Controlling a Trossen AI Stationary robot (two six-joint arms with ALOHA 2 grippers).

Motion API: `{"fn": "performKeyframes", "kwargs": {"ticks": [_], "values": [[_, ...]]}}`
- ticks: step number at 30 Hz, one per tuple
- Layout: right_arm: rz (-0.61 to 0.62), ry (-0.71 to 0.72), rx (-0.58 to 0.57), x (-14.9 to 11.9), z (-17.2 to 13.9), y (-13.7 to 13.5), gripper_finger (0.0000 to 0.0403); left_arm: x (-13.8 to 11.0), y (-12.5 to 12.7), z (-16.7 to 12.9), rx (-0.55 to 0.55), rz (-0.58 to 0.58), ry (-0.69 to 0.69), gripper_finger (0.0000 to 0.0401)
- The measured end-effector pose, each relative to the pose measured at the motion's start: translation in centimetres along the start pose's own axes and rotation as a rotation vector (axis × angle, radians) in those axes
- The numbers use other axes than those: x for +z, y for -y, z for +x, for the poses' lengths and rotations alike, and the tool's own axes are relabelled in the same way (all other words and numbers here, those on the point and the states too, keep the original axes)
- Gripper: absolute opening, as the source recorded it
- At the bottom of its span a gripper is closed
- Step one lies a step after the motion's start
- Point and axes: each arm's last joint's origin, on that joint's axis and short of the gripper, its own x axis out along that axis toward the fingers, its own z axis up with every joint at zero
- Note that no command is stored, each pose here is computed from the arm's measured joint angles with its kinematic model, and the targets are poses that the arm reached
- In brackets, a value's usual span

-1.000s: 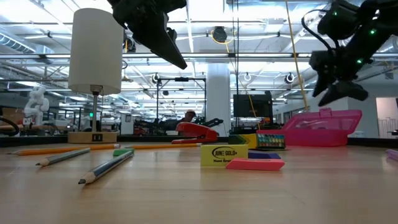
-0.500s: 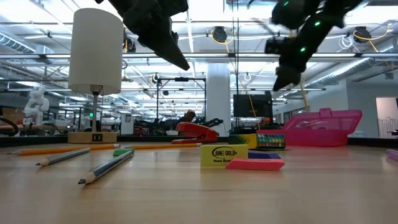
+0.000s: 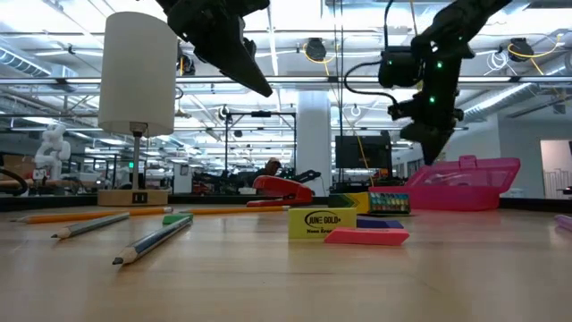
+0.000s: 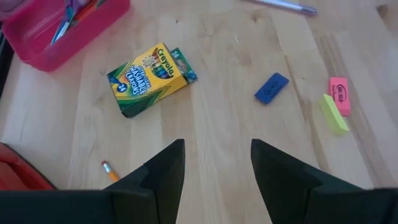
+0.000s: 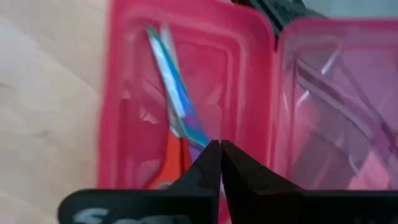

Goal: Pack school essentials
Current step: Put the purple scissors into the pink supply box

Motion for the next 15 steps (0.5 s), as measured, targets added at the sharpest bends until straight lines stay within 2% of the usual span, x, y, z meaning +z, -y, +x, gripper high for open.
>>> {"fn": "performKeyframes", "kwargs": {"ticks": [5, 15], "values": [[0.062, -0.067, -0.021, -1.4, 1.4, 0.4, 0.0003, 0.2, 0.2, 0.0, -0.002, 0.006, 0.018, 0.0186], [0.058, -0.137, -0.038, -3.4, 2.8, 0.1, 0.0001, 0.5, 0.1, 0.0, 0.002, 0.006, 0.047, 0.0186]]}}
